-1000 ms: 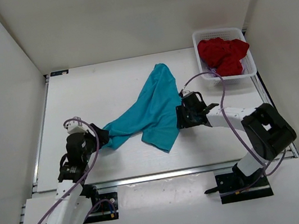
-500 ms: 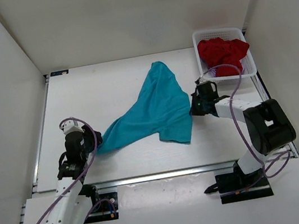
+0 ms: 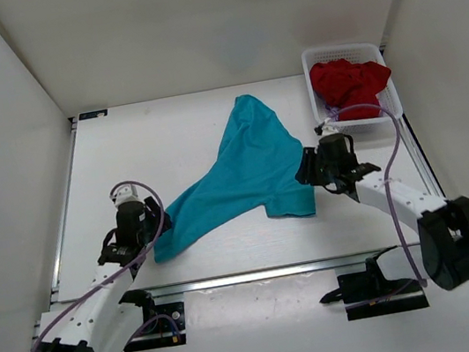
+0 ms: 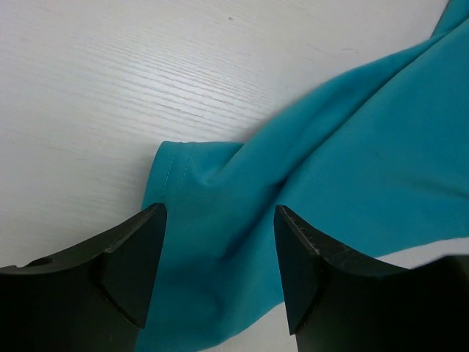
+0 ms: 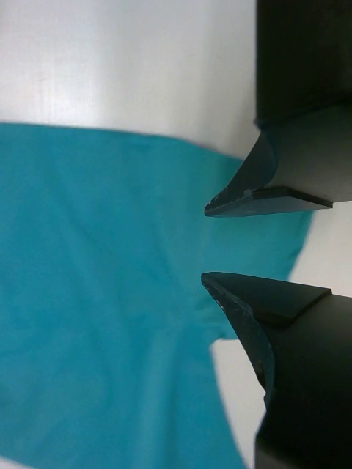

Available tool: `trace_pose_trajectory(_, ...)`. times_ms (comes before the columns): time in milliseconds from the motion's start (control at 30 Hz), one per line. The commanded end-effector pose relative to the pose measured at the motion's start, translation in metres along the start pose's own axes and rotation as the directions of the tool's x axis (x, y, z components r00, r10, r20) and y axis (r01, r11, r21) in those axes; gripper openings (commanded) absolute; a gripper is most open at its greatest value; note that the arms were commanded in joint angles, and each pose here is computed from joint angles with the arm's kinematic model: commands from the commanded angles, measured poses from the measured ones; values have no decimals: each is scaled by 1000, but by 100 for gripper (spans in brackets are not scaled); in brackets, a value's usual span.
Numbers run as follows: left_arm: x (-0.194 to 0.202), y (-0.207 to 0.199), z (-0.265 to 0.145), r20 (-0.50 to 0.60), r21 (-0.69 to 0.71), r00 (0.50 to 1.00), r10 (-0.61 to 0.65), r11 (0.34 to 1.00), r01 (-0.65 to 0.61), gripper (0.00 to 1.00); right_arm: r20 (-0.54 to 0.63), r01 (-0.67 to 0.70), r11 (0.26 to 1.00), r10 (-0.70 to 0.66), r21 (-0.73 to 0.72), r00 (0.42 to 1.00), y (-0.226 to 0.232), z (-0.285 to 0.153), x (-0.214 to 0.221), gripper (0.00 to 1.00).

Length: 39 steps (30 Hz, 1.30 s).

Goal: Fold and stack the t-shirts
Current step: Flatten out the tshirt

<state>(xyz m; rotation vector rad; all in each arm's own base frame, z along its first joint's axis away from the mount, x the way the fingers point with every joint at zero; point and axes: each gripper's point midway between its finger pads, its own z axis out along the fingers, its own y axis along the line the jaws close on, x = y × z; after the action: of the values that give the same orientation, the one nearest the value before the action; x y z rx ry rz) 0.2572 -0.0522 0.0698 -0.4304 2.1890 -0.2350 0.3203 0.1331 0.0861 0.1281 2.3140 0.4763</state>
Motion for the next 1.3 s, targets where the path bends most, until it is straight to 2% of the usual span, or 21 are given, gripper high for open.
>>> trace_pose_trajectory(0, 0, 8, 1, 4, -23, 1000, 14, 1000, -14, 72, -14, -26, 999, 27, 33, 1000, -15, -22, 27, 35)
trace_pose_trajectory(67, 11, 10, 8, -50, -15, 999, -6, 1000, 6, 66, -47, -34, 998, 36, 43, 998, -24, -26, 46, 36)
trace_pose_trajectory(100, 11, 4, 12, -46, 4, 999, -12, 1000, 12, 56, -51, -37, 998, 40, 42, 998, -25, -27, 50, 36)
trace_pose_trajectory(133, 16, 2, 18, -58, 0, 998, -17, 1000, 17, 51, -75, -33, 998, 37, 49, 996, -26, -26, 60, 36)
trace_pose_trajectory(200, 16, -6, 27, -60, 10, 998, -25, 1000, 26, 30, -89, -25, 999, 29, 46, 996, -25, -25, 67, 36)
trace_pose_trajectory(233, 9, -12, 32, -40, 25, 998, -41, 999, 42, 25, -88, -19, 999, 22, 39, 996, -23, -25, 67, 36)
trace_pose_trajectory(267, 9, -14, 38, -53, 25, 997, -47, 999, 48, 14, -92, -11, 999, 14, 36, 996, -23, -26, 69, 36)
trace_pose_trajectory(333, -18, -29, 51, 6, 35, 998, -64, 997, 63, 1, -92, -3, 1000, 5, 22, 996, -18, -26, 66, 36)
trace_pose_trajectory(433, -47, -43, 65, 47, 43, 996, -73, 997, 71, 0, -125, -6, 999, 12, 48, 992, -25, -22, 74, 38)
trace_pose_trajectory(533, -56, -44, 88, 35, 29, 994, -101, 995, 100, 0, -135, -15, 999, 22, 53, 991, -28, -19, 79, 42)
trace_pose_trajectory(667, -39, -45, 109, -67, -13, 995, -75, 997, 75, 0, -146, -18, 999, 25, 52, 989, -28, -17, 82, 46)
trace_pose_trajectory(700, -41, -45, 104, -62, -6, 995, -78, 997, 78, 8, -142, -16, 999, 22, 47, 990, -25, -16, 79, 47)
trace_pose_trajectory(767, -32, -36, 91, -39, -9, 996, -85, 996, 85, 40, -136, -12, 999, 19, 48, 990, -24, -16, 77, 47)
trace_pose_trajectory(867, -42, -24, 72, 16, -40, 996, -89, 995, 89, 72, -138, -19, 999, 24, 35, 990, -23, -15, 78, 45)
trace_pose_trajectory(967, -46, -5, 58, 24, -106, 998, -59, 992, 62, 84, -134, -20, 1000, 23, 22, 991, -23, -16, 79, 44)
trace_pose_trajectory(1100, -32, 21, 38, 5, -207, 1000, -8, 978, 9, 94, -123, -15, 1000, 14, -12, 992, -17, -17, 81, 44)
trace_pose_trajectory(1200, -13, 40, 37, -61, -223, 997, -51, 974, 36, 90, -113, -14, 999, 9, -38, 994, -14, -19, 83, 44)
trace_pose_trajectory(1267, -9, 43, 35, -69, -225, 995, -68, 973, 51, 80, -106, -17, 998, 11, -59, 994, -10, -20, 84, 44)
